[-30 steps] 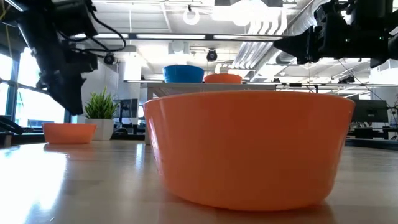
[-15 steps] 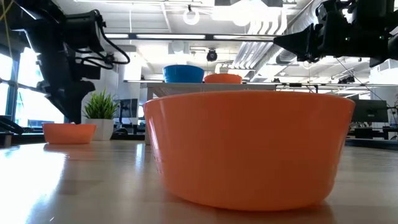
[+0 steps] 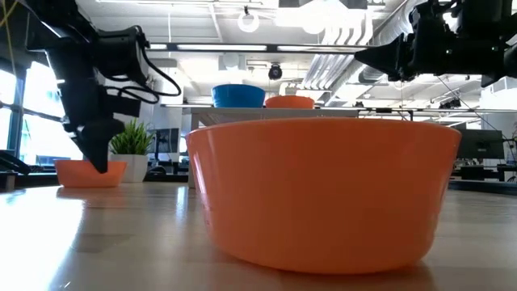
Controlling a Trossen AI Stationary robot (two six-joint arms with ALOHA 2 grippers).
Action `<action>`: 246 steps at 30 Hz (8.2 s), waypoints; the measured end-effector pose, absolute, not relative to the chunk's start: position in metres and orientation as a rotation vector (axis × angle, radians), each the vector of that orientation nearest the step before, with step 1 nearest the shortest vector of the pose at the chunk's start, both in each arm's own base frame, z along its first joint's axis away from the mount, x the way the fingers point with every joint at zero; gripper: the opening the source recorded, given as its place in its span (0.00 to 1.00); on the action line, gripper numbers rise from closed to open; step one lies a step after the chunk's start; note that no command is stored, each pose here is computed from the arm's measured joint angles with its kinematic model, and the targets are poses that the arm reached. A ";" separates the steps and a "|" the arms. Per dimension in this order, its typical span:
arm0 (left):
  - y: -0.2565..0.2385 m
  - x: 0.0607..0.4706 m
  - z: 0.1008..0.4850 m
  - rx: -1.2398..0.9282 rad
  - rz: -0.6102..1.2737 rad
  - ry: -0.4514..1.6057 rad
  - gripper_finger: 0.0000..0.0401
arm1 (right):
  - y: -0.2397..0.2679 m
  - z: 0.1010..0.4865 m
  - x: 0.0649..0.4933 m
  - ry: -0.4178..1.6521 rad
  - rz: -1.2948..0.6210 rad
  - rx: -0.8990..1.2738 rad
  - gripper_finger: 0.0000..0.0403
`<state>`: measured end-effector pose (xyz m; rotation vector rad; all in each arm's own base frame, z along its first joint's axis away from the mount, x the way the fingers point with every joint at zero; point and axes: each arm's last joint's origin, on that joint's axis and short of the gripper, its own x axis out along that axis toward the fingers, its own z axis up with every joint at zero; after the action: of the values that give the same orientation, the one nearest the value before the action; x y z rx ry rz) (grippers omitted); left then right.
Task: Pick & Place Mini bowls
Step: Stack the top orange bowl on top of the orange bowl on the shelf
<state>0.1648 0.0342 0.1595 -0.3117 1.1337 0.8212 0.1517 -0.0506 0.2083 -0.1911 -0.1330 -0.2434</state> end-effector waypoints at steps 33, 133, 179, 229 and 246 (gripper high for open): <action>-0.034 0.212 0.227 0.119 0.123 0.948 0.00 | -0.056 0.206 0.151 -0.098 -0.416 -0.197 0.00; -0.038 0.237 0.183 0.035 -0.014 0.229 0.00 | -0.036 0.225 0.167 0.149 -0.270 -0.129 0.00; 0.001 0.184 0.142 -0.119 0.113 0.150 0.00 | 0.077 0.155 0.324 1.047 0.394 -0.489 0.22; 0.001 0.185 0.146 -0.159 0.105 0.106 0.00 | -0.037 0.371 0.298 0.775 -0.149 -0.031 0.01; 0.001 0.185 0.145 -0.155 0.103 0.117 0.00 | -0.158 0.357 0.345 1.086 -0.222 -0.149 0.01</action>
<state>0.1850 0.0006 0.1451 -0.1553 0.1165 0.1029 0.3452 -0.1583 0.3568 -0.1492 1.0855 -0.2224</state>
